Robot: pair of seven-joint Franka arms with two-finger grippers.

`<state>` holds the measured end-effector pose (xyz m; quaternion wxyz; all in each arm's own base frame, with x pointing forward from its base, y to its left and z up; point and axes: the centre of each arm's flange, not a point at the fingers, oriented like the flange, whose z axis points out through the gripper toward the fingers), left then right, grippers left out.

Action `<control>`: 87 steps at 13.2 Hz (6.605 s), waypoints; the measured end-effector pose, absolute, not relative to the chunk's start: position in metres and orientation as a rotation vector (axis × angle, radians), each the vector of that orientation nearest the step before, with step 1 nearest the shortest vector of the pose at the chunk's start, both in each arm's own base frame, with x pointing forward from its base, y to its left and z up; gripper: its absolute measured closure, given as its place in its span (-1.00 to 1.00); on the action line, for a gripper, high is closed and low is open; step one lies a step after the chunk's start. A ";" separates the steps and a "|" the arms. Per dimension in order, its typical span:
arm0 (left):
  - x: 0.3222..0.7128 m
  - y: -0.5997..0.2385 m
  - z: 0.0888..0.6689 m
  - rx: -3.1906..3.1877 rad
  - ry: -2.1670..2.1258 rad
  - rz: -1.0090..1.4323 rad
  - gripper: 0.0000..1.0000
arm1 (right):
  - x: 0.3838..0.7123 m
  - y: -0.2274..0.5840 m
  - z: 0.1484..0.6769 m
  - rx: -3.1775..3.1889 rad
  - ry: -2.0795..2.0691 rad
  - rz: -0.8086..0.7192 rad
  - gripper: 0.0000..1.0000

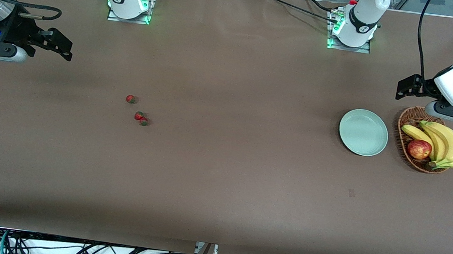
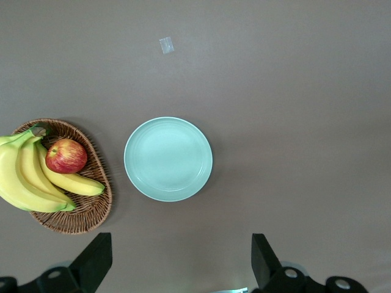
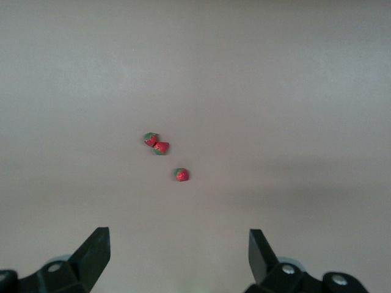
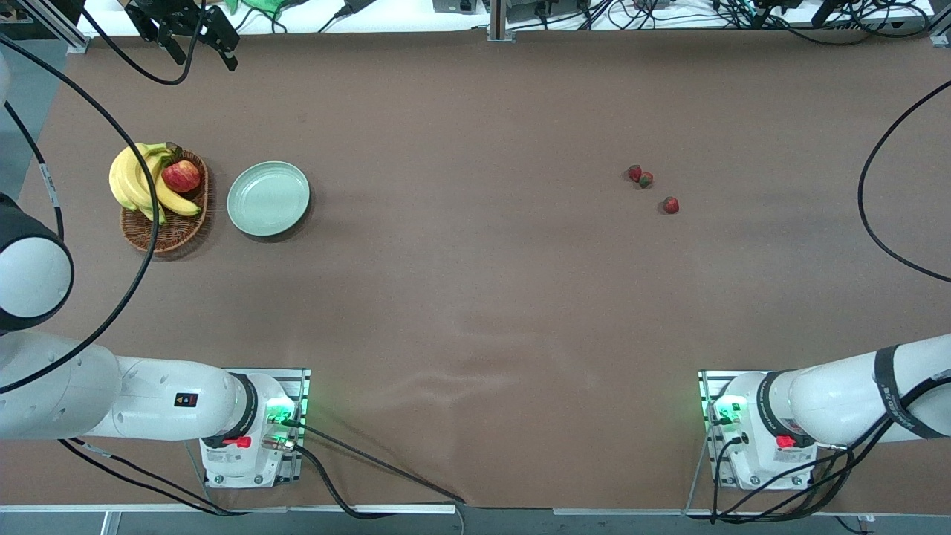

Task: Collect all strawberries into plate
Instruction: 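Reach the right gripper toward the three red strawberries, then lower the right gripper and grasp the lone strawberry, then carry the strawberry toward the plate and release it mid-table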

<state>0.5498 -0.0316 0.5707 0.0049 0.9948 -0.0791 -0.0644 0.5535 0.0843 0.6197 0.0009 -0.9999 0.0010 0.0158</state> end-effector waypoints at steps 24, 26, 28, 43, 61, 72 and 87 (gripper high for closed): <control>0.552 -0.031 0.572 3.118 -0.247 -0.171 -1.00 | 0.563 0.112 0.568 -3.148 -0.133 0.272 -1.00; 0.552 -0.031 0.572 3.118 -0.246 -0.170 -1.00 | 0.568 0.133 0.518 -3.149 -0.189 0.386 -1.00; 0.553 -0.031 0.573 3.118 -0.245 -0.167 -1.00 | 0.567 0.147 0.456 -3.150 -0.222 0.422 -1.00; 0.554 -0.030 0.578 3.124 -0.198 -0.148 -1.00 | 0.474 0.122 0.183 -3.157 -0.209 0.255 -0.96; 0.555 -0.030 0.578 3.129 -0.149 -0.137 -1.00 | 0.480 0.128 0.177 -3.150 -0.215 0.180 0.36; 0.557 -0.029 0.576 3.129 -0.140 -0.136 -1.00 | 0.535 0.294 0.325 -3.059 0.049 0.193 0.36; 0.564 -0.020 0.558 3.127 -0.112 -0.186 -1.00 | 0.448 0.634 0.206 -2.617 0.606 -0.040 0.36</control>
